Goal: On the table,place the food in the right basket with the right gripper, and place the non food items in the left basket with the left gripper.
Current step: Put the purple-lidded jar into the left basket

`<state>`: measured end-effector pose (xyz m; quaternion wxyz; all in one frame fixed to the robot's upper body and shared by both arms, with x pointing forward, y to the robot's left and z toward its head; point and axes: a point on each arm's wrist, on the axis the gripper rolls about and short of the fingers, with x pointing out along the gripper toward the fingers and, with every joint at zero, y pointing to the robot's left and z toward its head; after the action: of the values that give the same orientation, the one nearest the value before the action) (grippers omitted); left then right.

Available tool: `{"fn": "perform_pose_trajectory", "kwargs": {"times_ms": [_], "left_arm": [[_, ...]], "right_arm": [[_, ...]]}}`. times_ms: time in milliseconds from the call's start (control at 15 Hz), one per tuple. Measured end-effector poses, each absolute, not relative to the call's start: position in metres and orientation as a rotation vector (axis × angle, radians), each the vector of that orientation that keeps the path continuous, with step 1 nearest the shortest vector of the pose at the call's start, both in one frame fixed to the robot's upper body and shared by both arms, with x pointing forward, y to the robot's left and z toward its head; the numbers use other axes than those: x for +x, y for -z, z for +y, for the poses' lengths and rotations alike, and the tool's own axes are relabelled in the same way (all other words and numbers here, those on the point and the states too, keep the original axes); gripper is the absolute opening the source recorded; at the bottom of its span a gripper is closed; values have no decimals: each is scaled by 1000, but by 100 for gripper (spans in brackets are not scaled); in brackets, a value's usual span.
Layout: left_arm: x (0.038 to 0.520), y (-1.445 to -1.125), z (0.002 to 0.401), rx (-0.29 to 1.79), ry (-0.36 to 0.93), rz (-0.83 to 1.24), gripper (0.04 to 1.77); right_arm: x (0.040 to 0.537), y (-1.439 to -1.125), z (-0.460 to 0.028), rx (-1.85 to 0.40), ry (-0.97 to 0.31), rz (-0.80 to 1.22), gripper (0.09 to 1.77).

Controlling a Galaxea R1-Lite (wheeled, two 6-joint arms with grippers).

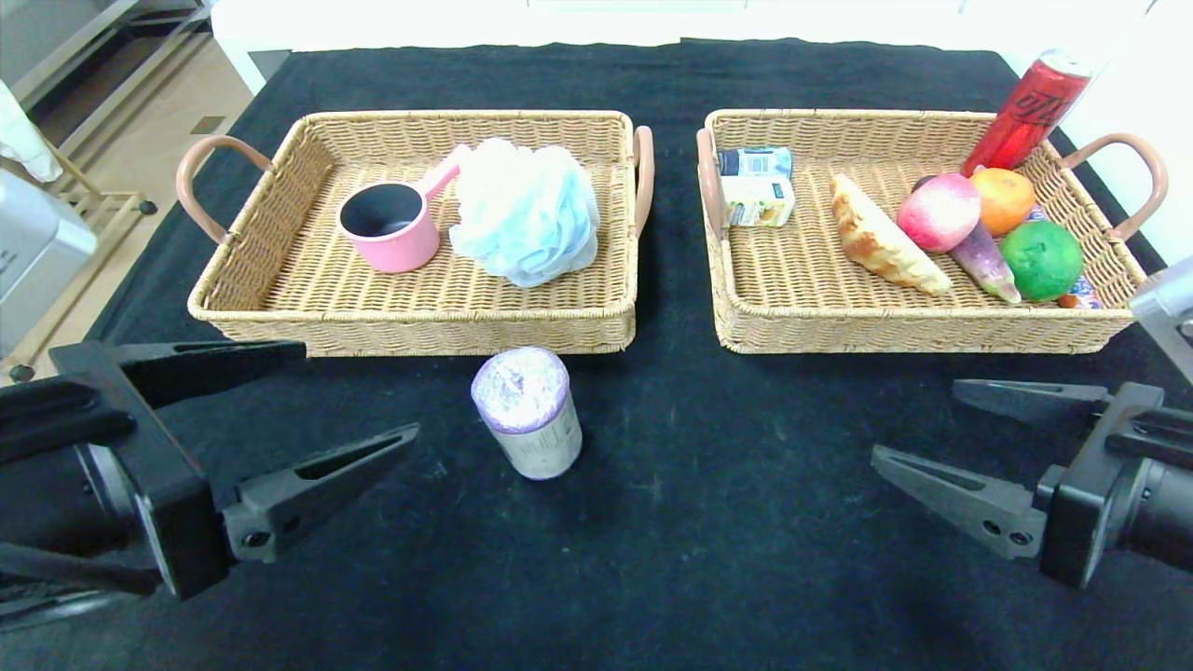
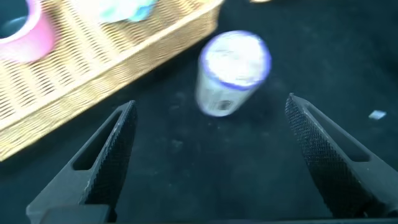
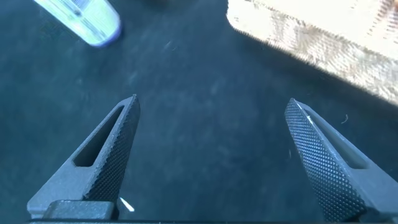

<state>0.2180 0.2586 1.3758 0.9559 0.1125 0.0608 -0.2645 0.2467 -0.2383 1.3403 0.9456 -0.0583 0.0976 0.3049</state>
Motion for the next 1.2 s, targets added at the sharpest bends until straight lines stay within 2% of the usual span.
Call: {"fn": "perform_pose_trajectory", "kwargs": {"times_ms": [133, 333, 667, 1000, 1200], "left_arm": [[220, -1379, 256, 235, 500, 124, 172], [217, -1387, 247, 261, 476, 236, 172], [230, -1416, 219, 94, 445, 420, 172], [264, -1404, 181, 73, 331, 519, 172], [271, -1399, 163, 104, 326, 531, 172]], "right_arm": [[248, -1336, -239, -120, -614, 214, 170], [249, -1333, -241, -116, -601, 223, 170], [241, -1341, -246, -103, -602, 180, 170], [234, -1348, -250, -94, -601, 142, 170], [232, -1351, -252, -92, -601, 128, 170]]}}
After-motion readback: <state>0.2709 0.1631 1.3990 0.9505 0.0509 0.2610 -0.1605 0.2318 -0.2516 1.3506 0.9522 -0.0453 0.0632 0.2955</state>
